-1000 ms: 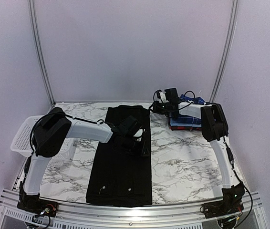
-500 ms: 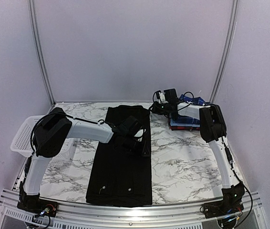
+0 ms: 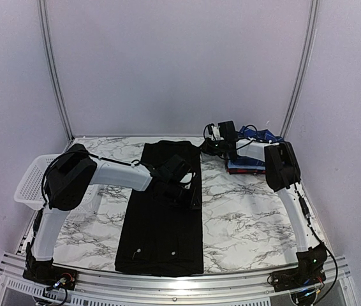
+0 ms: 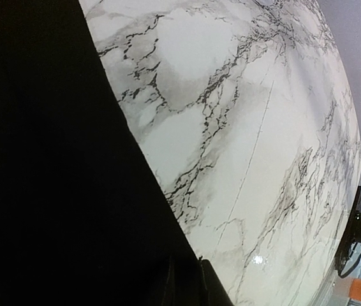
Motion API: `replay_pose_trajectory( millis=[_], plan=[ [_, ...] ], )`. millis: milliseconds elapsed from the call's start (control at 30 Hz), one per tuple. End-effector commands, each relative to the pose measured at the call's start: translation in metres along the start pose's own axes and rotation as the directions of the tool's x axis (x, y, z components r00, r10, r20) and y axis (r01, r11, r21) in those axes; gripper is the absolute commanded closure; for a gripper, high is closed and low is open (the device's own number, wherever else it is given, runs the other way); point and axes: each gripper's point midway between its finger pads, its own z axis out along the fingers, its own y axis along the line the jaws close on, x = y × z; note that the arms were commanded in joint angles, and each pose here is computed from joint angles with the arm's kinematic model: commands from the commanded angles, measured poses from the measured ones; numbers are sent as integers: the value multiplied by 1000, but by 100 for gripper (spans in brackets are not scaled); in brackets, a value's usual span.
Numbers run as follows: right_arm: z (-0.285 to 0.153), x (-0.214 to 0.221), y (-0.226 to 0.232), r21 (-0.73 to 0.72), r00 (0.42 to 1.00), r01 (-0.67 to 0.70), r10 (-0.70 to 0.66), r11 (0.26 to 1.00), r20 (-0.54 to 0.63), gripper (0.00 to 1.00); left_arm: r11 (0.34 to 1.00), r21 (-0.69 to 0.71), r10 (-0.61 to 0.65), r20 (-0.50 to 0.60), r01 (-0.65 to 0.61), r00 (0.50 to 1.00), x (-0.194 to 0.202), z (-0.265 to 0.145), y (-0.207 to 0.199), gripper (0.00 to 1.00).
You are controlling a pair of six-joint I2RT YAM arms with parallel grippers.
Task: Fold and stack the long sleeve shirts
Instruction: Smooth out the rectangle-folded shirt at the center of the board.
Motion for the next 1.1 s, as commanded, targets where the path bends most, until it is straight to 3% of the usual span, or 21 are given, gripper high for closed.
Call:
replay_pose_trajectory(
  millis=[0,167,700,1067],
  plan=[
    [2,-16,12,-35,999,11,-9,999,41,89,1000,-5,-12,-41,11,999,11,12,4,84],
    [3,-20,15,-46,999,19,-17,999,49,100,1000,-6,-13,-53,12,999,17,15,3,84],
    [-4,-49,24,-30,985,116,-111,993,134,100,1000,-9,-10,-96,10,995,38,25,-1,84],
    [-3,-51,16,1,981,136,-135,991,141,100,1000,-9,9,-72,-9,997,27,25,-6,84]
  ],
)
